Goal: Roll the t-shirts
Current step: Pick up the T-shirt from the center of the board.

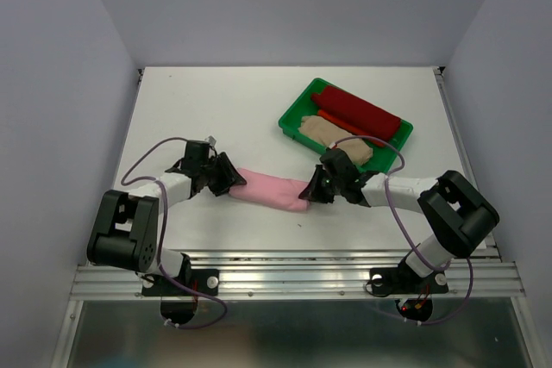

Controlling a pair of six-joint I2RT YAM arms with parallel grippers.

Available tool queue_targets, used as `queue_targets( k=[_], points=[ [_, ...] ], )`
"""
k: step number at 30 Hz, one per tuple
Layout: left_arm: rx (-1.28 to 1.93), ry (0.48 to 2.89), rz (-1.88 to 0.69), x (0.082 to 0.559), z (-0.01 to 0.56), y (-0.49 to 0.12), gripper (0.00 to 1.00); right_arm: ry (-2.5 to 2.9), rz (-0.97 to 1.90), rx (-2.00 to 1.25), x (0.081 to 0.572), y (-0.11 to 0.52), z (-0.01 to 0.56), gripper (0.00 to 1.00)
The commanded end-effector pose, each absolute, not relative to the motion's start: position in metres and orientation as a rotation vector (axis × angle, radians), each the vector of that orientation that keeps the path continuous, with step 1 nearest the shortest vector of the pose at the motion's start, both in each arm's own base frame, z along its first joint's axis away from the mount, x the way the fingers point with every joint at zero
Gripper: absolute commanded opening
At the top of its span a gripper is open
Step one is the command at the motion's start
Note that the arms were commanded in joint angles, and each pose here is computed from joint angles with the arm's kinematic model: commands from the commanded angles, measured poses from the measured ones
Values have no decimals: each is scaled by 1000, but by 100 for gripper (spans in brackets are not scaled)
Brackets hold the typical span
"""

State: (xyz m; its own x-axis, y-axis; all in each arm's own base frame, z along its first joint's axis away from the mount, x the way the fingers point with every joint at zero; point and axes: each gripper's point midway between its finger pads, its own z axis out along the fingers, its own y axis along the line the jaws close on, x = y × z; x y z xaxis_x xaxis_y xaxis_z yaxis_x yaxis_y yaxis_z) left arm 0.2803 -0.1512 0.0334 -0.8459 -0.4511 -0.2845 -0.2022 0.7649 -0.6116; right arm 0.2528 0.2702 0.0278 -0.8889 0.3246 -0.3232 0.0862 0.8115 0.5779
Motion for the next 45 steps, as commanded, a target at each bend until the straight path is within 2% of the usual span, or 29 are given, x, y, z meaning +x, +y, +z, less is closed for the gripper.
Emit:
queue_targets(
  k=[1, 2, 3, 4, 5, 7, 8, 10, 12, 15, 18, 28, 35, 38, 39, 41, 42, 44, 45],
  points=[
    [-488, 2592, -823, 265, 21, -153, 49, 2683, 582, 298, 234, 239, -2, 1],
    [-482, 2589, -827, 266, 23, -153, 40, 2683, 584, 295, 234, 240, -2, 1],
    [-477, 2586, -828, 267, 23, -154, 25, 2685, 581, 295, 233, 239, -2, 1],
    [-475, 2584, -829, 268, 24, -153, 19, 2684, 583, 295, 233, 239, 0, 3],
    [-473, 2585, -829, 268, 24, -154, 11, 2680, 586, 292, 234, 239, 2, 8],
    [-471, 2593, -832, 268, 22, -155, 0, 2671, 585, 292, 235, 239, 9, 27],
    [-471, 2599, -831, 267, 21, -155, 0, 2664, 587, 294, 235, 238, 15, 47],
    [-473, 2605, -825, 266, 19, -154, 0, 2642, 593, 300, 238, 238, 25, 65],
    [-480, 2607, -821, 265, 18, -153, 0, 2614, 564, 325, 241, 232, 34, 78],
    [-485, 2605, -810, 265, 18, -152, 0, 2602, 573, 355, 238, 229, 41, 82],
    [-489, 2600, -802, 266, 19, -151, 0, 2616, 578, 379, 232, 227, 35, 82],
    [-472, 2597, -791, 271, 22, -151, 0, 2679, 795, 364, 226, 262, 17, 73],
    [-467, 2594, -789, 273, 25, -151, 0, 2692, 786, 404, 232, 267, 7, 67],
    [-464, 2592, -789, 273, 25, -151, 0, 2688, 768, 435, 233, 264, 4, 59],
    [-464, 2595, -785, 273, 25, -150, 0, 2689, 760, 446, 232, 262, 3, 53],
    [-464, 2593, -784, 274, 25, -150, 0, 2682, 745, 456, 233, 260, 2, 47],
    [-462, 2594, -786, 273, 25, -151, 0, 2677, 743, 459, 234, 260, 3, 39],
    [-459, 2594, -788, 274, 25, -151, 0, 2670, 731, 463, 236, 259, 2, 29],
    [-458, 2594, -785, 274, 26, -151, 0, 2666, 725, 465, 237, 258, 2, 19]
  ],
)
